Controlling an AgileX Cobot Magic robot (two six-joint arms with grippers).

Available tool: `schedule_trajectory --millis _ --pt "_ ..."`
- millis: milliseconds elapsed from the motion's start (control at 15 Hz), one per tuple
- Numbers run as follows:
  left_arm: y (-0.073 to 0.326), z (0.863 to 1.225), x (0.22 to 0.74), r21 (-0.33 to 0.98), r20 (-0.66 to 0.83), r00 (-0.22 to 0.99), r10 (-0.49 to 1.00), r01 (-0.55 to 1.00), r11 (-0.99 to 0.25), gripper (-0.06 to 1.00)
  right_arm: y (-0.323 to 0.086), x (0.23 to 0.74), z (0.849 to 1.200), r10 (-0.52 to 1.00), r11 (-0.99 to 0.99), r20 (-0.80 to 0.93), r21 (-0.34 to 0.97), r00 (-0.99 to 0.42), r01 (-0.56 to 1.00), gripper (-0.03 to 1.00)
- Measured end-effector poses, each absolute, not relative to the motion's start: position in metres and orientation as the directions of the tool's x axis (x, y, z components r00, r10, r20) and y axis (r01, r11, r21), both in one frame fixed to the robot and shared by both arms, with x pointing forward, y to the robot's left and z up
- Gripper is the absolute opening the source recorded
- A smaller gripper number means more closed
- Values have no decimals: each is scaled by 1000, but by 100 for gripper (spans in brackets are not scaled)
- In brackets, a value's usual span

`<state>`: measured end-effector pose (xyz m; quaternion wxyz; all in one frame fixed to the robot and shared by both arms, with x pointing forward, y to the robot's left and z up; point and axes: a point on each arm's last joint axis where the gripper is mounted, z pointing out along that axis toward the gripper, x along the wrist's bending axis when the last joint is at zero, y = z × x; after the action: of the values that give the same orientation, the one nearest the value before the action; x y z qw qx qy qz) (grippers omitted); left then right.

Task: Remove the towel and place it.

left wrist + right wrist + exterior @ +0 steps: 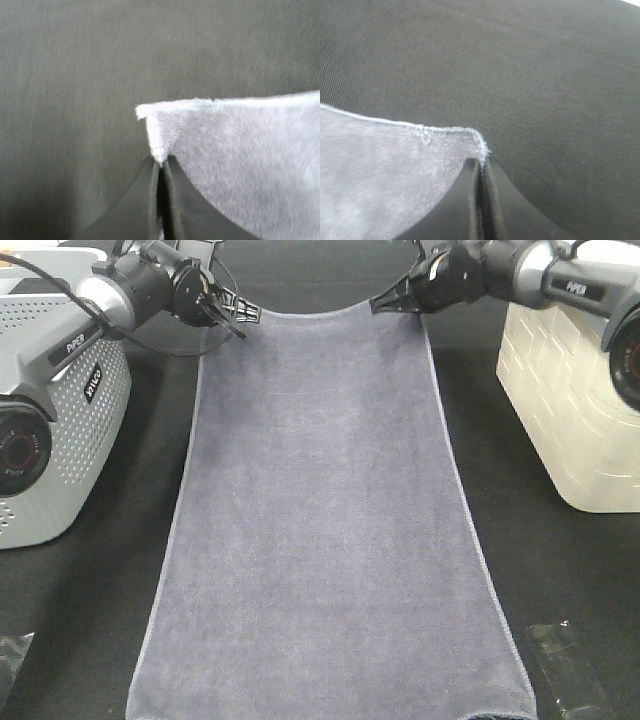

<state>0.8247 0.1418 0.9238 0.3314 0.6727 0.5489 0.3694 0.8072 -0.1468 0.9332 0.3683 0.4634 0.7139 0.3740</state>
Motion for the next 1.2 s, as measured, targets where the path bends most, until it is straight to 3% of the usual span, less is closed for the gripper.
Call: schedule_trajectory --millis 267,867,1200 --pt "136 922 832 919 120 165 979 354 -172 0 -145 811 909 933 292 -182 889 -311 353 0" --pt "163 864 841 915 37 120 992 394 -82 0 -168 821 902 946 257 -173 916 -273 307 0" --pt "163 856 841 911 32 119 992 406 -78 3 -168 821 868 944 265 -169 901 -284 343 0"
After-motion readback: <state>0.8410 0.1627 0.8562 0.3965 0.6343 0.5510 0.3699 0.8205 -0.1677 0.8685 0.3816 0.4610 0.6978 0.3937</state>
